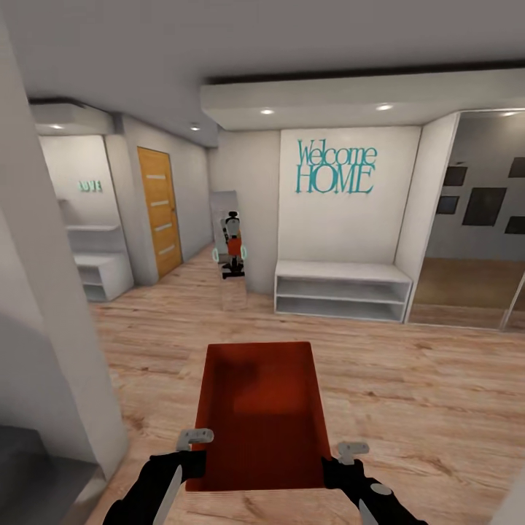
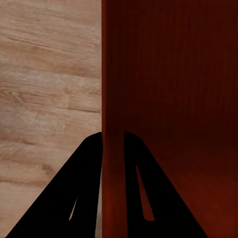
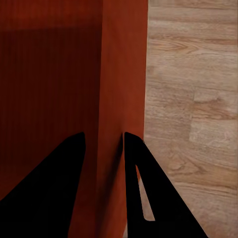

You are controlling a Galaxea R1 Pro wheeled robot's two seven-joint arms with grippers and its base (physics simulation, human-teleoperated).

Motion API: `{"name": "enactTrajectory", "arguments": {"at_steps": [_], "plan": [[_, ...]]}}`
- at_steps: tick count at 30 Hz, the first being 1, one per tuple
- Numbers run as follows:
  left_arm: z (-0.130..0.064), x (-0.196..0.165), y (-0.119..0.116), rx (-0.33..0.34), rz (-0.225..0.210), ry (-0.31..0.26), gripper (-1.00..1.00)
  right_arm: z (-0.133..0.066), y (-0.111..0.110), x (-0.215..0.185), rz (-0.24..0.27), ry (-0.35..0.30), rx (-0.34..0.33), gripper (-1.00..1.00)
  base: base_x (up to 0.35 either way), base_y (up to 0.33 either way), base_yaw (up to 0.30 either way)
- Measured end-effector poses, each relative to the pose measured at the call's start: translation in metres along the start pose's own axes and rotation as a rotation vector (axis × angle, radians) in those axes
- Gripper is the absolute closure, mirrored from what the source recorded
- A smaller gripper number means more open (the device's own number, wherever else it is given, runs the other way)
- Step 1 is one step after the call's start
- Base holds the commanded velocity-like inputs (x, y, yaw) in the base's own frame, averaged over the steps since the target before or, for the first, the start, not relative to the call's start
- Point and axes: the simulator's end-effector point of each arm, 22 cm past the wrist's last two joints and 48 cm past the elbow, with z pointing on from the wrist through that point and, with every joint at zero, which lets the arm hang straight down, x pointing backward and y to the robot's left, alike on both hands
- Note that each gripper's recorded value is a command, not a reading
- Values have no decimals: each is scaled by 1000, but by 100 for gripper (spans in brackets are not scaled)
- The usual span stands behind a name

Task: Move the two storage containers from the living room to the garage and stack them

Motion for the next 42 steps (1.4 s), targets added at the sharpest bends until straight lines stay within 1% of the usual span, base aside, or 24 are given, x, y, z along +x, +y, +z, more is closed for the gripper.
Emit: {"name": "enactTrajectory", "arguments": {"at_steps": [23,28,36,42], "plan": [[0,0,0,0,0,0,100,0,0,0,0,0,0,100,324,0,2],[0,0,0,0,0,0,100,0,0,0,0,0,0,100,324,0,144],[0,0,0,0,0,0,100,0,0,0,0,0,0,100,324,0,254],[0,0,0,0,0,0,100,0,0,0,0,0,0,100,324,0,59]]}}
